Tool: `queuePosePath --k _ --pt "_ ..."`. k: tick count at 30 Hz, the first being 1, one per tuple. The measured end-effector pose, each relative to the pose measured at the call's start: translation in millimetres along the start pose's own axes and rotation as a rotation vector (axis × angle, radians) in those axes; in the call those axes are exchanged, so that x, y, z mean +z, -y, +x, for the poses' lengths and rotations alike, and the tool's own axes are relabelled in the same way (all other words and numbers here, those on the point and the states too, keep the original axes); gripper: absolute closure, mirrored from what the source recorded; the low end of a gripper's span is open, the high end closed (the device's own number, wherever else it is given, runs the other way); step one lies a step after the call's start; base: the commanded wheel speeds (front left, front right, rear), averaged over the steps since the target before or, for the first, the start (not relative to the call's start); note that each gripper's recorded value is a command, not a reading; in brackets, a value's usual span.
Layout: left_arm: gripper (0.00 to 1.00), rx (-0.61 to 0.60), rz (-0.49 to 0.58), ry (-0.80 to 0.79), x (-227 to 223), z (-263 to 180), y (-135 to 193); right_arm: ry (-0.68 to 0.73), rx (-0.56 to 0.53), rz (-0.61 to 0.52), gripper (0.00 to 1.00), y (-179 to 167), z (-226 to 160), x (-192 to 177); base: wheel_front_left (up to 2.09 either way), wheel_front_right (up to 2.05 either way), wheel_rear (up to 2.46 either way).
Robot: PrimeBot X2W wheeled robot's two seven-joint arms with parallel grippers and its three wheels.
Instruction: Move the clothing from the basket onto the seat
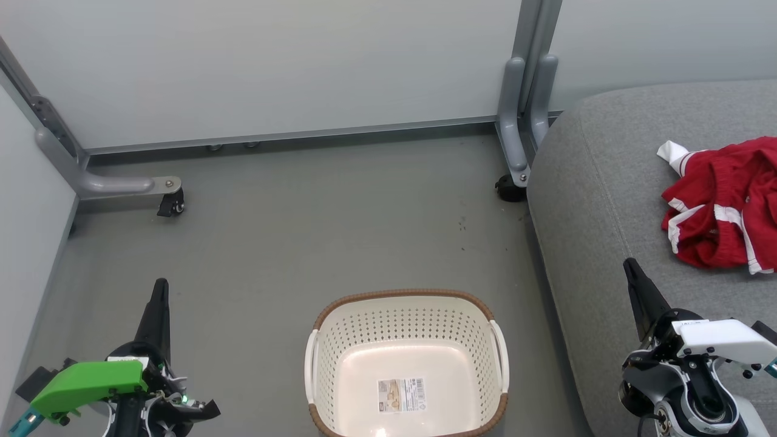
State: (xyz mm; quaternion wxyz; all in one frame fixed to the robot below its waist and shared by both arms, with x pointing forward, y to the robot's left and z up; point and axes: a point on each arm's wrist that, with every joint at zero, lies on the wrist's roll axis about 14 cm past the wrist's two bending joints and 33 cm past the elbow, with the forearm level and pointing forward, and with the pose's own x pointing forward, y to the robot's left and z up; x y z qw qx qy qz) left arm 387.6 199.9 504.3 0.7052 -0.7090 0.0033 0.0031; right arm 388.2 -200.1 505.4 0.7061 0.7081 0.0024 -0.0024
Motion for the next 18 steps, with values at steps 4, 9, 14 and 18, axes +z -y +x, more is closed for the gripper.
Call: queuePosePath --k 4,9,14,18 --pt "1.00 0.000 0.000 0.000 0.0 0.0 0.0 0.000 0.000 0.001 1.00 0.0 0.0 0.0 0.00 0.00 0.00" --pt "1.00 0.000 0.000 0.001 0.1 0.0 0.0 0.000 0.000 0.002 1.00 0.0 0.0 0.0 0.00 0.00 0.00" --pt "1.00 0.000 0.000 0.001 0.1 0.0 0.0 0.001 0.000 0.001 1.00 0.0 0.0 0.1 0.00 0.00 0.00" --pt "1.00 0.000 -0.001 0.001 0.2 0.0 0.0 0.001 0.000 0.002 1.00 0.1 0.0 0.2 0.00 0.00 0.00"
